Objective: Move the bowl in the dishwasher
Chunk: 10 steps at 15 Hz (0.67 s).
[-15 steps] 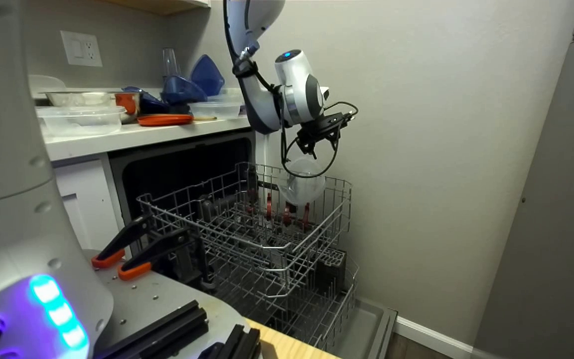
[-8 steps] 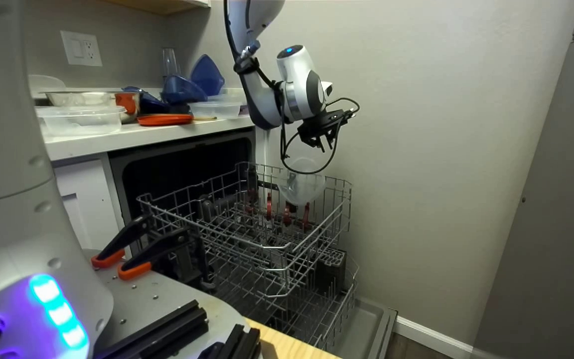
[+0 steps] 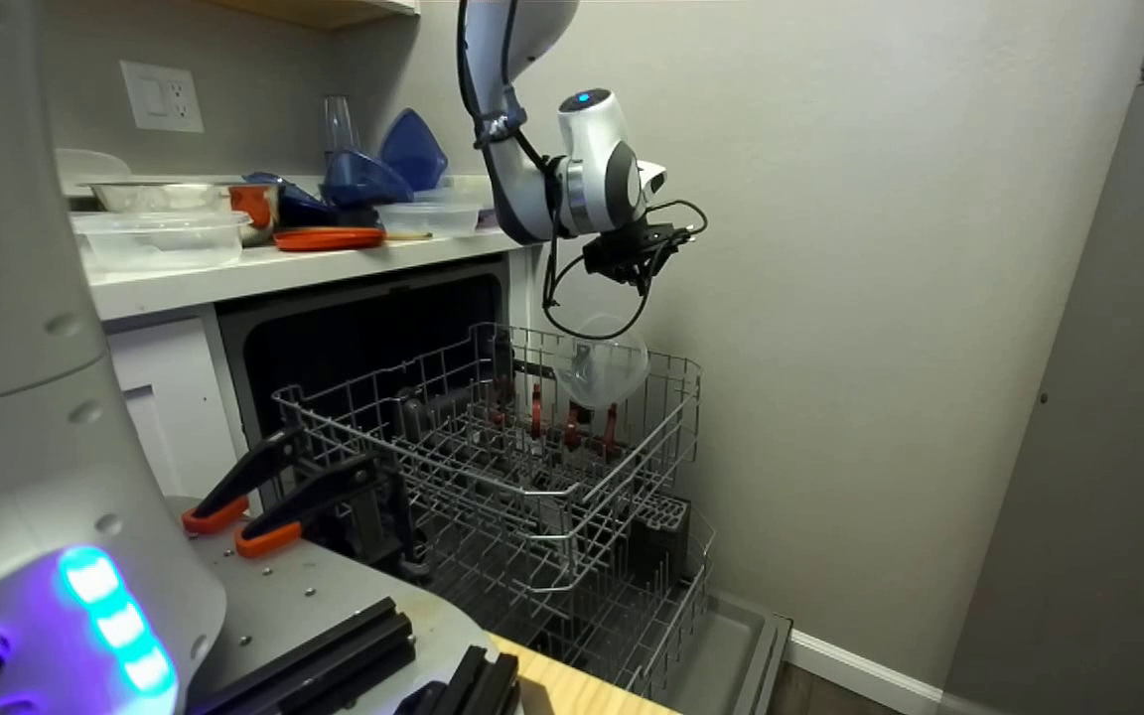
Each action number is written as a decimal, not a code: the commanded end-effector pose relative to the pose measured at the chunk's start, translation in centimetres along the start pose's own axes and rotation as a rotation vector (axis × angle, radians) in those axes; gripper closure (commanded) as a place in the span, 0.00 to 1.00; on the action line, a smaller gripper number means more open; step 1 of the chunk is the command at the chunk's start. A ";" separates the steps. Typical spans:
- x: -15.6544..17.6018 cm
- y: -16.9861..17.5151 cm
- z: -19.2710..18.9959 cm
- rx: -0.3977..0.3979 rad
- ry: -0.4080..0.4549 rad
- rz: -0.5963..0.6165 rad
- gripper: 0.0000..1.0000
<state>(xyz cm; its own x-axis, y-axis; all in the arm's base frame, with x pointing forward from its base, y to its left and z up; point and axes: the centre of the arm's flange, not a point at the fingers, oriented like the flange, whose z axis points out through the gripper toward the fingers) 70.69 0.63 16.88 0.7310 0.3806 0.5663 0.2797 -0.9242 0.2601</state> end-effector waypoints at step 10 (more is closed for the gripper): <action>2.0 -1.3 5.2 0.120 -0.037 0.286 1.00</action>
<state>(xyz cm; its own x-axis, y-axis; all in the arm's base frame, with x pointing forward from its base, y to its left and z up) 74.25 2.03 15.07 0.7901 0.1709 0.5886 0.1610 -0.9845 0.0698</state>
